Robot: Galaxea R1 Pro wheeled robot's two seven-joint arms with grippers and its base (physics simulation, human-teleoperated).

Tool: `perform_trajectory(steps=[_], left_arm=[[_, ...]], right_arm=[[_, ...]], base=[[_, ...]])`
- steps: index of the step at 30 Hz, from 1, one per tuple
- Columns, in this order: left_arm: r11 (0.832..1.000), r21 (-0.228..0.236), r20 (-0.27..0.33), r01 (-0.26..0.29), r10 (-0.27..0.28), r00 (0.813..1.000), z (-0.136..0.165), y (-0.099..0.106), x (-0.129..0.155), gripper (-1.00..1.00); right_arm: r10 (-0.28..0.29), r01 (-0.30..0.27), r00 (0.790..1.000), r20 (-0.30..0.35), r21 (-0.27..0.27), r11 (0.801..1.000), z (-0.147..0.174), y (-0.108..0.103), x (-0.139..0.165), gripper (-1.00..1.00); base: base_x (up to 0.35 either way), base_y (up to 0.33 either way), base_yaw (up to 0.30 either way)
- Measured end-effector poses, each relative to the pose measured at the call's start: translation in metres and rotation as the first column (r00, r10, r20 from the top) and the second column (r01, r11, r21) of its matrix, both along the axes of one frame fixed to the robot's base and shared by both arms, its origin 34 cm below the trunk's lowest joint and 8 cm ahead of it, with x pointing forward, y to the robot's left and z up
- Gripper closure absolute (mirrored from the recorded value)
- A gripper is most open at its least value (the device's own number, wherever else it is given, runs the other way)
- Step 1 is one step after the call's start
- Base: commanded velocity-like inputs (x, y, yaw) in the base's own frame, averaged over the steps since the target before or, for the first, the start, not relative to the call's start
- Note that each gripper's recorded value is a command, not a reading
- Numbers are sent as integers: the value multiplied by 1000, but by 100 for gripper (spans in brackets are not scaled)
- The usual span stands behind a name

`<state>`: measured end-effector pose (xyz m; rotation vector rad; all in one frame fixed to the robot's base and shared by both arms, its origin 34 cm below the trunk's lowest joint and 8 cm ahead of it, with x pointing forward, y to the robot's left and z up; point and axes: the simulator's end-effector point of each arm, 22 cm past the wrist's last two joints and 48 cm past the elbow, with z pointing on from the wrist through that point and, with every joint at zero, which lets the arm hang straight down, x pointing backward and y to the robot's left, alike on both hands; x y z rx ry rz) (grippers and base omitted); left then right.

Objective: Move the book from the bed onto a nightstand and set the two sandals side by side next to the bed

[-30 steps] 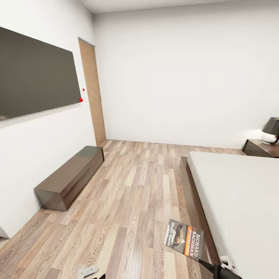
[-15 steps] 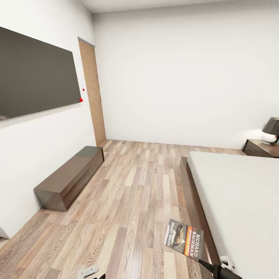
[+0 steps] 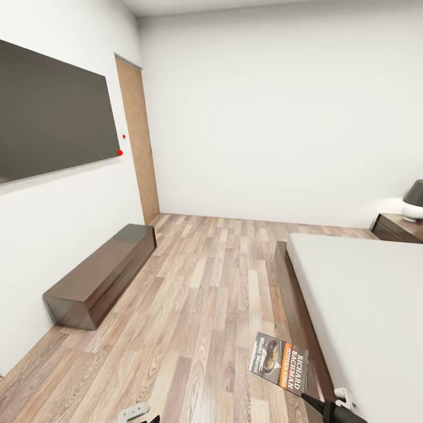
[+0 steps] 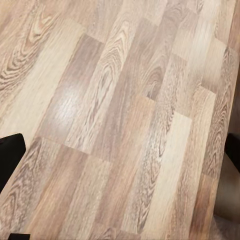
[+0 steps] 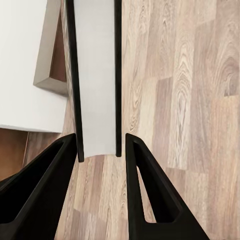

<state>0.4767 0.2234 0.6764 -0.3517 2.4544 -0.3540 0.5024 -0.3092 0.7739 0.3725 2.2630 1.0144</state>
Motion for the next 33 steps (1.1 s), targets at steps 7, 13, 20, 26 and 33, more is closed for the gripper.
perform_trajectory(steps=[7,13,20,26,33], left_arm=[[1000,0,7,0,0,1000,3,0,2,-100],[1000,-1,16,0,0,1000,6,0,5,-100],[1000,0,25,0,0,1000,9,0,7,-100],[1000,0,26,0,0,1000,9,0,8,-100],[1000,0,26,-1,1,1000,9,1,8,-100]], right_arm=[[0,0,1000,8,0,1000,3,0,2,100],[0,0,1000,17,0,1000,6,0,3,100],[0,0,1000,25,0,1000,9,0,5,100],[0,0,1000,25,0,1000,10,0,5,100],[2,-2,1000,25,-1,1000,10,0,5,100]], base=[[7,0,0],[0,0,0],[0,0,0],[0,0,0],[53,0,0]])
